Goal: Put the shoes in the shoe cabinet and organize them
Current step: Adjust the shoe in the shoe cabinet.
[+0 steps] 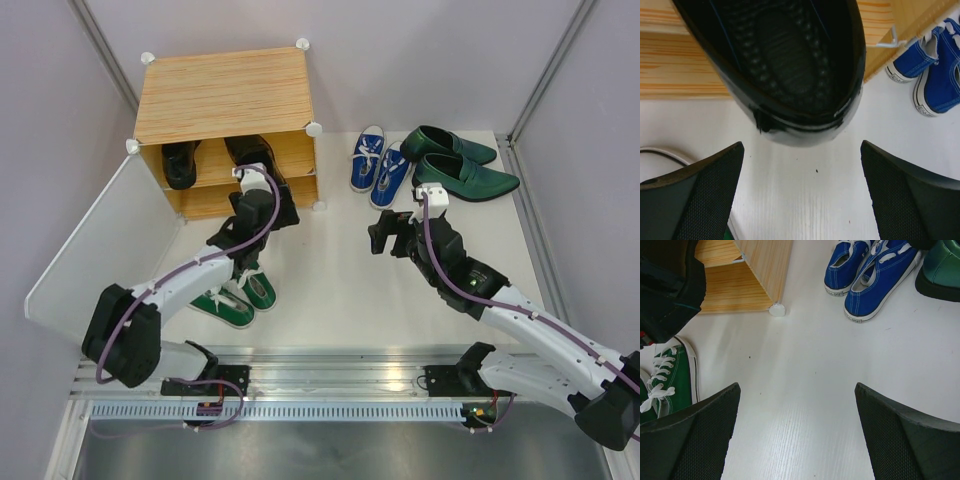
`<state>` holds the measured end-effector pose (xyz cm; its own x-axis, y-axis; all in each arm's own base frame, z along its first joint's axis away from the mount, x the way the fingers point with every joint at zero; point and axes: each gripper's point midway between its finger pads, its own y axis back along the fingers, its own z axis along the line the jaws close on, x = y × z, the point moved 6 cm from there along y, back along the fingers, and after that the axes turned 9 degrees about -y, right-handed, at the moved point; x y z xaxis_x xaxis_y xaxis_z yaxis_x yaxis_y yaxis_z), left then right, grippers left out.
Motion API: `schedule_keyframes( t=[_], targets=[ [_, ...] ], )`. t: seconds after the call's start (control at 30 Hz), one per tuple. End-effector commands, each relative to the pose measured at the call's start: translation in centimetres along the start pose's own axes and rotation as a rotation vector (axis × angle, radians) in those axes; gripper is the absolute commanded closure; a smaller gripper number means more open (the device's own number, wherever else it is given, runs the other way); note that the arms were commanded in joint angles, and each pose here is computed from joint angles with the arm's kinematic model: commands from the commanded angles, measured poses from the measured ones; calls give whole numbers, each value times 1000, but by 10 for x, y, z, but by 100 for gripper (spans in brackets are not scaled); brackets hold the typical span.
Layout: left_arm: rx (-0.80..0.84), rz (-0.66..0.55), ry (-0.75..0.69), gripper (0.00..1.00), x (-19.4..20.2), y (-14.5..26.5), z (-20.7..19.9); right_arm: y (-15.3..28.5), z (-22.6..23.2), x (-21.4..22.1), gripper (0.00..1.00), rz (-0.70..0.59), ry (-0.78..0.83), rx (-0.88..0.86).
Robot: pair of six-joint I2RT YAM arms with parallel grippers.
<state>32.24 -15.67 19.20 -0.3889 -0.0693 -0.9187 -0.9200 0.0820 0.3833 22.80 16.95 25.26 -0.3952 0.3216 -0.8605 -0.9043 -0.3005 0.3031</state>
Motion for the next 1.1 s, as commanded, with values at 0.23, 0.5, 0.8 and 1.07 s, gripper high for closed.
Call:
schedule_keyframes(
  t=[0.23, 0.5, 0.8, 1.07],
  targets=[
    [-106, -130, 97, 1, -36, -40, -13, -3, 2, 1, 2, -13, -13, -22],
    [-198, -134, 71, 5, -31, -53, -5, -6, 3, 4, 2, 2, -9, -25],
    [-237, -138, 52, 49, -32, -38, 17, -7, 3, 5, 2, 5, -3, -25],
    [-235, -220, -26, 60, -68, 2, 55, -6, 4, 4, 2, 3, -7, -35]
  ],
)
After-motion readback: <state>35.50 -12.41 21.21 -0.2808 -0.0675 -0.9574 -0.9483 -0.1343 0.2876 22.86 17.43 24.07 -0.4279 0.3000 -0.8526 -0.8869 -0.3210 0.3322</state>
